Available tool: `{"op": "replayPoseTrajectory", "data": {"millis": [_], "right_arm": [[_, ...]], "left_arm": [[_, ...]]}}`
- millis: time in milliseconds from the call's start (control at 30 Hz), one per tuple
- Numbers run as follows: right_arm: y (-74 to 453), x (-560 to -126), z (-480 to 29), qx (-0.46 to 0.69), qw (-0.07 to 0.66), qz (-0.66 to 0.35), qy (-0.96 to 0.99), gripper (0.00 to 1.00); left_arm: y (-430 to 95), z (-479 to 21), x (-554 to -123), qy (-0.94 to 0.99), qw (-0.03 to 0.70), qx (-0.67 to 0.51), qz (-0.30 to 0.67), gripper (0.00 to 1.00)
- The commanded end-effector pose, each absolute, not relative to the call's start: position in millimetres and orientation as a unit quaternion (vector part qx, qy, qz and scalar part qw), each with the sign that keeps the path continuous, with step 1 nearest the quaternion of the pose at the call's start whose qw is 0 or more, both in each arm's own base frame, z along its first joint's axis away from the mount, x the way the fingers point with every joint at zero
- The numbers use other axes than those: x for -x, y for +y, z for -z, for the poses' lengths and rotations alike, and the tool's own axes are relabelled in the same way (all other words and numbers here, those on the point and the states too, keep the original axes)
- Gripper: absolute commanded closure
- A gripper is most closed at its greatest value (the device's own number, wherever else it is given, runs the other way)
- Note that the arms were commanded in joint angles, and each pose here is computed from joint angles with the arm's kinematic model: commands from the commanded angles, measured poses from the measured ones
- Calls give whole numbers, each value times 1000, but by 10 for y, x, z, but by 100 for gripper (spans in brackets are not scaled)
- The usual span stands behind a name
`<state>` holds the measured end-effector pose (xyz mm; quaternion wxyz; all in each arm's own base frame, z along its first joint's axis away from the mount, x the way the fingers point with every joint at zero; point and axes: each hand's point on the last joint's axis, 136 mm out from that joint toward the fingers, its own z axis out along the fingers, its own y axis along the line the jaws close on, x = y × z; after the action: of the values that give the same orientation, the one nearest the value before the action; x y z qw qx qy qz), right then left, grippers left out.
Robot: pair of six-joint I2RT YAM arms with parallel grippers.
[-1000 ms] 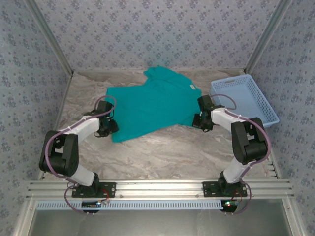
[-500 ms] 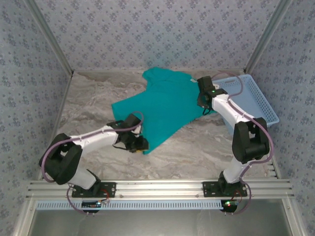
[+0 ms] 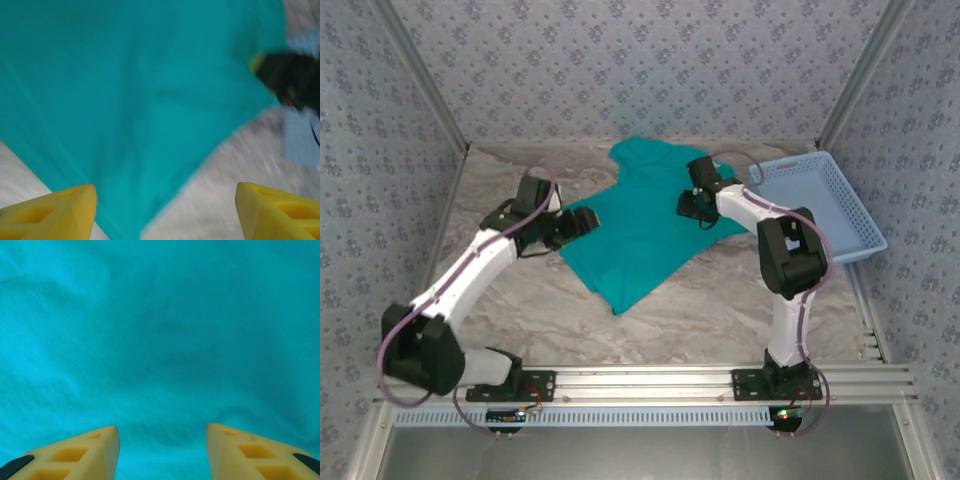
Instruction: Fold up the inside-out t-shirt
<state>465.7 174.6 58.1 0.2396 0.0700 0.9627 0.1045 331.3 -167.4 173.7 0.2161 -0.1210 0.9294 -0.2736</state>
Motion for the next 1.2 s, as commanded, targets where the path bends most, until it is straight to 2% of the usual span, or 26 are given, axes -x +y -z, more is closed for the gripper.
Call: {"op": "replayPoseTrajectory", "data": {"millis": [0,133,300,433,600,733,833,933,1000,1067,1167], "right_arm": [[1989,-4916,-667,-56,273,-140,950,49],[2216,-5072,-490,9,277,-125,953,49],[2573,-5121,-284,63,263,-116,956,49],[2903,-5142,-156,90,237,-168,953,49],[3323,-5143,-96,133,216,-190,949,49],[3709,-5039,-122,177,212,-199,940,49],[3827,-4923,-172,192,208,-201,938,49],[3783,-4794,-228,186,198,-207,940,49],[3630,-4728,-317,168,203,-200,944,48],[3344,-4688,-446,135,217,-187,949,47],[2907,-4619,-503,91,216,-172,957,47]], "left_arm": [[-1370,-1319,-3795,950,248,106,158,28],[-1350,-859,-4102,955,233,129,130,29],[-1236,-347,-3854,963,199,152,100,34],[-1155,-191,-3289,967,176,164,88,36],[-1243,-205,-2520,980,157,115,40,35],[-1452,-133,-1890,987,103,106,70,35],[-1733,-257,-1678,983,105,71,136,35],[-1994,-573,-1665,973,120,23,196,35],[-2007,-877,-1783,967,162,-12,195,35],[-1842,-1246,-2047,959,235,-26,155,34],[-1644,-1530,-2475,951,258,12,172,32]]}}
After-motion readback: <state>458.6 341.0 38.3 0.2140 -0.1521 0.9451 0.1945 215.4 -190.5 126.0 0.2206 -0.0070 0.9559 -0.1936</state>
